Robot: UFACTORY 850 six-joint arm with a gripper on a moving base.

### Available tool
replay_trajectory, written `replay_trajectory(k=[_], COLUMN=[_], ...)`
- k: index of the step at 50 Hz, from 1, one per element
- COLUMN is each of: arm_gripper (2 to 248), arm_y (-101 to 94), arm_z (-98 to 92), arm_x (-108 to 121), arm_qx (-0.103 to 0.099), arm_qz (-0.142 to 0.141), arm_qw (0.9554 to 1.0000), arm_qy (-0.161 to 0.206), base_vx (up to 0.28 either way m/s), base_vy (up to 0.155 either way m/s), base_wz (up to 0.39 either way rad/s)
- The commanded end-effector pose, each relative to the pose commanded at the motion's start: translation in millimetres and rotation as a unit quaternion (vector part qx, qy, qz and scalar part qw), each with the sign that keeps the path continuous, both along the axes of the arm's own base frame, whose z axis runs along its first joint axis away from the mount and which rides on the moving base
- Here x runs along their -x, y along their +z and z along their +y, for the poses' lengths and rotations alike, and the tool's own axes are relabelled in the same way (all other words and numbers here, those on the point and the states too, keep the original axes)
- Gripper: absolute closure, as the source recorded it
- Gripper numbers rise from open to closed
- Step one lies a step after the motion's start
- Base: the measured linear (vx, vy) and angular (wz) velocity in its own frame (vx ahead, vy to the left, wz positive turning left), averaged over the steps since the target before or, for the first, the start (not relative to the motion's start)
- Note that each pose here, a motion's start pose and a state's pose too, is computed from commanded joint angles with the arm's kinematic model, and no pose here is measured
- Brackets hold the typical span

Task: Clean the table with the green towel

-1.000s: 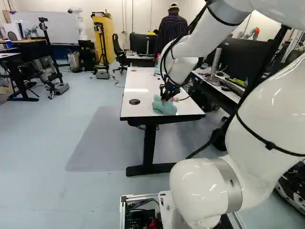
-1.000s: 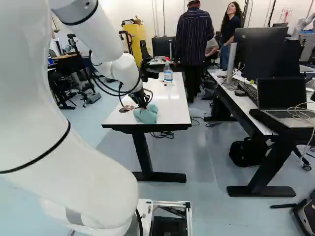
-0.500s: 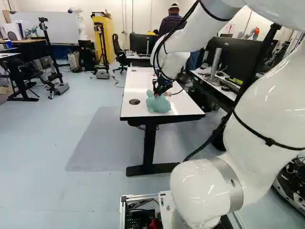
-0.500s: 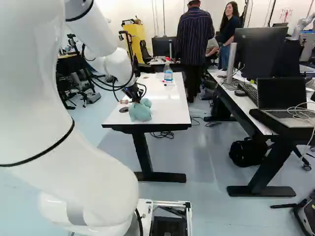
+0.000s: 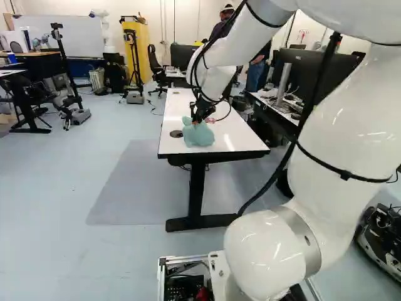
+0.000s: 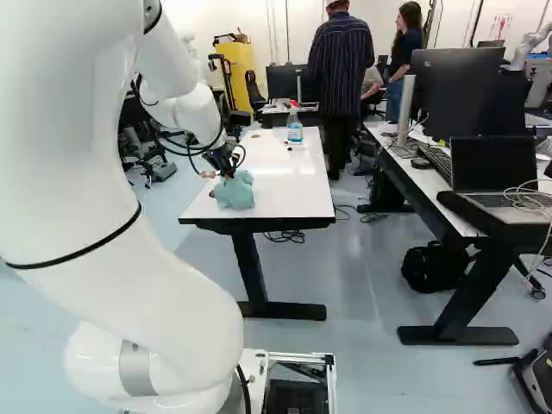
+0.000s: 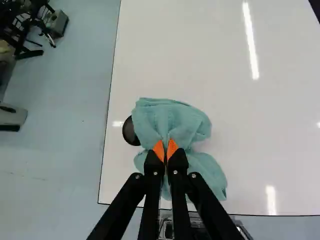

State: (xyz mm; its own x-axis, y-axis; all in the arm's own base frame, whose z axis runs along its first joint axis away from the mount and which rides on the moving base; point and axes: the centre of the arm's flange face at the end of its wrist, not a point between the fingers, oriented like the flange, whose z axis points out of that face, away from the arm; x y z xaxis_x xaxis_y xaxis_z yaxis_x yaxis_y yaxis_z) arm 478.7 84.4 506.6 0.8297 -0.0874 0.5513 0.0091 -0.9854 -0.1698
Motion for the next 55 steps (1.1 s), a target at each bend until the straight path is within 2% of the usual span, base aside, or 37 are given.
replay_trajectory(k=[33,48,49,53,54,55], arm_gripper=[222,222,205,205,172,172], arm_y=[0.0,-0.1,-0.1,-0.1,-0.1,-0.1], arm_z=[57.3,61.9,61.9,61.9,61.9,61.9], arm_x=[-25.8,-27.7,-27.7,-27.7,-27.7,-27.7], arm_qx=[-0.001,-0.001,-0.001,-0.001,-0.001,-0.001], arm_qz=[-0.003,-0.004,-0.004,-0.004,-0.004,-0.004], arm_qw=[0.9987,0.9985,0.9985,0.9985,0.9985,0.9985], arm_qy=[0.05,0.054,0.054,0.054,0.054,0.054], base_vx=[0.0,0.0,0.0,0.0,0.0,0.0], base_vy=[0.0,0.0,0.0,0.0,0.0,0.0], base_wz=[0.0,0.0,0.0,0.0,0.0,0.0])
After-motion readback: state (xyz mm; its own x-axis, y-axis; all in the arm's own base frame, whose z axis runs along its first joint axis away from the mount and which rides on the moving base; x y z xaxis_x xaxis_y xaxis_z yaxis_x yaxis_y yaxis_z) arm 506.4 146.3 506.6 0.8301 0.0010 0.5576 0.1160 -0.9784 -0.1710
